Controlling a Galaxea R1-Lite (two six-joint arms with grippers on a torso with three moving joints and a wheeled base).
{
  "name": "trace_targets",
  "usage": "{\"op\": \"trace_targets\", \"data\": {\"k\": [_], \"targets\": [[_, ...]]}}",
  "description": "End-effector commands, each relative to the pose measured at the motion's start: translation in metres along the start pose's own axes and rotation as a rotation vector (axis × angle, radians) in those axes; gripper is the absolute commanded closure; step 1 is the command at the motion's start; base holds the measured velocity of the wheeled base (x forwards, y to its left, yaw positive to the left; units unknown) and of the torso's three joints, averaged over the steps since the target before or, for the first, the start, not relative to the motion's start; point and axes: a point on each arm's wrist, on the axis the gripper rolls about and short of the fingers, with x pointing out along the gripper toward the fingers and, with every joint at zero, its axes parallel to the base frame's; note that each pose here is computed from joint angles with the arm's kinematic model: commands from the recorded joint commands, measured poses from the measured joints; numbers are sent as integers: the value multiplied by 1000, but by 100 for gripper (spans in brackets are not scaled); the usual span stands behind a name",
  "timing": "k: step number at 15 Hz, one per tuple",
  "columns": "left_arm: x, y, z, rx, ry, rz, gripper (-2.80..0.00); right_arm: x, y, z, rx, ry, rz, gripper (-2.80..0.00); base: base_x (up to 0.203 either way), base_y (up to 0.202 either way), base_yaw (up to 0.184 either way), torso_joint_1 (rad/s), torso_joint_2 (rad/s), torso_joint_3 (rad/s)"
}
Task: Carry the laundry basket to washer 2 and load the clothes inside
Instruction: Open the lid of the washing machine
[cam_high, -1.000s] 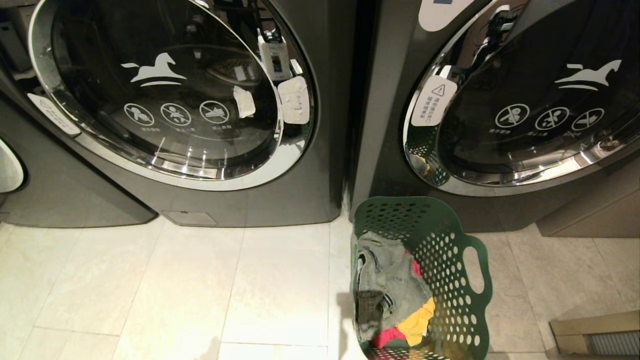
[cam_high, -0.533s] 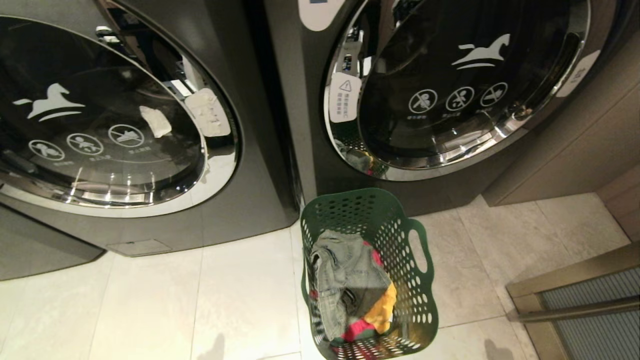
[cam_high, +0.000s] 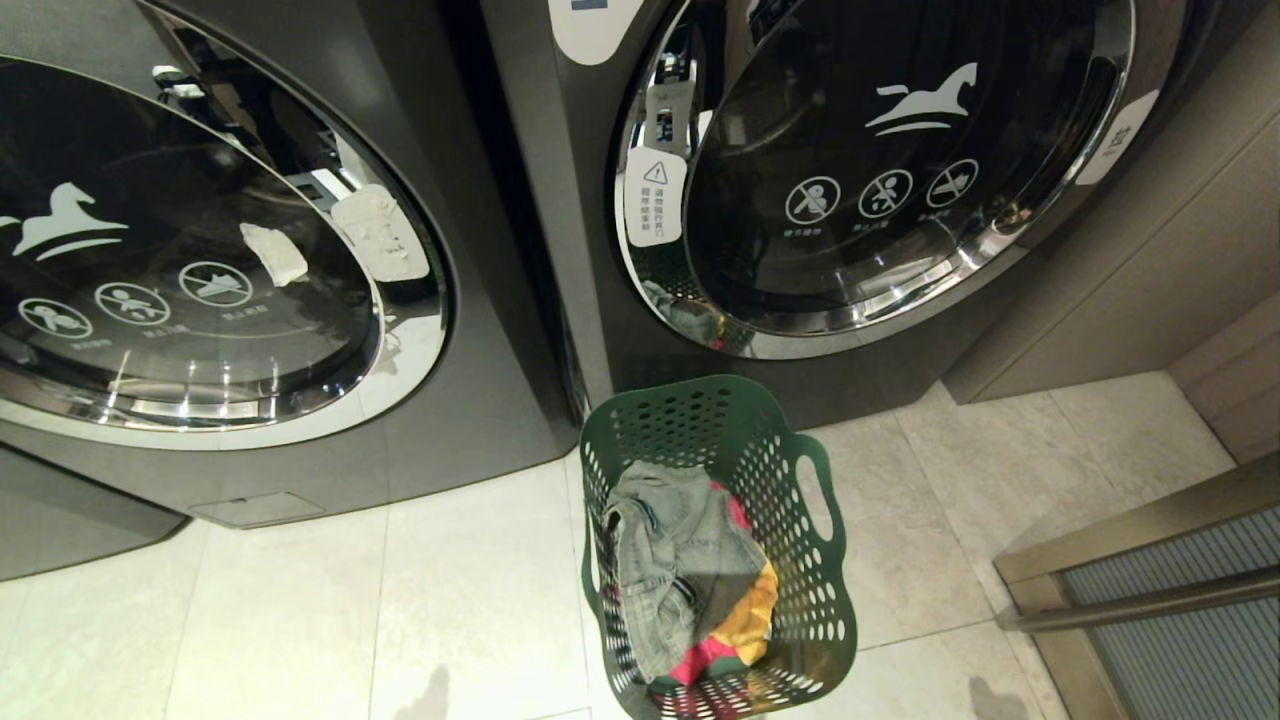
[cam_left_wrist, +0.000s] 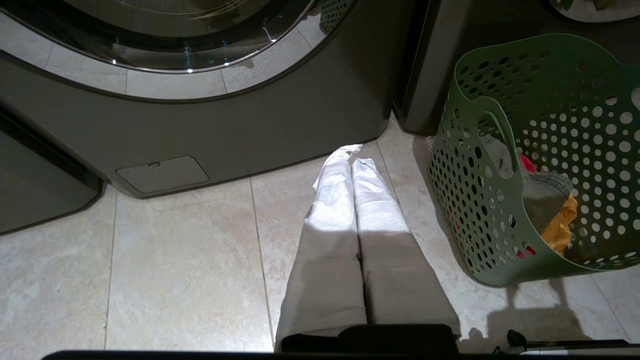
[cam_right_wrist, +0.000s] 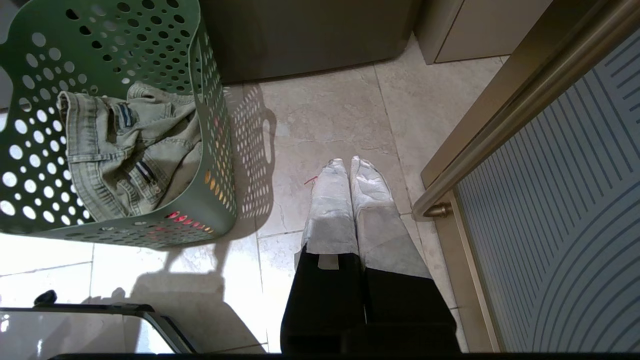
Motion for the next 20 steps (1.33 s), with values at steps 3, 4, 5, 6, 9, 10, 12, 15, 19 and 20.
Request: {"op": "trace_targets", "data": {"k": [3, 4, 5, 6, 9, 10, 12, 15, 19, 20], "targets": [[2, -1, -11, 0, 42, -1, 0, 0, 0, 0, 3, 0, -1, 0, 0, 0, 0, 0, 0, 0], [2, -1, -11, 0, 42, -1, 0, 0, 0, 0, 3, -1, -1, 0, 0, 0, 0, 0, 0, 0], [2, -1, -11, 0, 42, -1, 0, 0, 0, 0, 3, -1, -1, 0, 0, 0, 0, 0, 0, 0], [2, -1, -11, 0, 42, -1, 0, 0, 0, 0, 3, 1, -1, 0, 0, 0, 0, 0, 0, 0], [2, -1, -11, -3, 42, -1, 0, 0, 0, 0, 3, 0, -1, 0, 0, 0, 0, 0, 0, 0], [2, -1, -11, -3, 42, -1, 0, 0, 0, 0, 3, 0, -1, 0, 0, 0, 0, 0, 0, 0], [2, -1, -11, -3, 42, 0, 0, 0, 0, 0, 3, -1, -1, 0, 0, 0, 0, 0, 0, 0], [2, -1, -11, 0, 42, -1, 0, 0, 0, 0, 2, 0, -1, 0, 0, 0, 0, 0, 0, 0], [2, -1, -12, -2, 44, -3, 0, 0, 0, 0, 3, 0, -1, 0, 0, 0, 0, 0, 0, 0], [2, -1, -11, -3, 41, -2, 0, 0, 0, 0, 3, 1, -1, 0, 0, 0, 0, 0, 0, 0]]}}
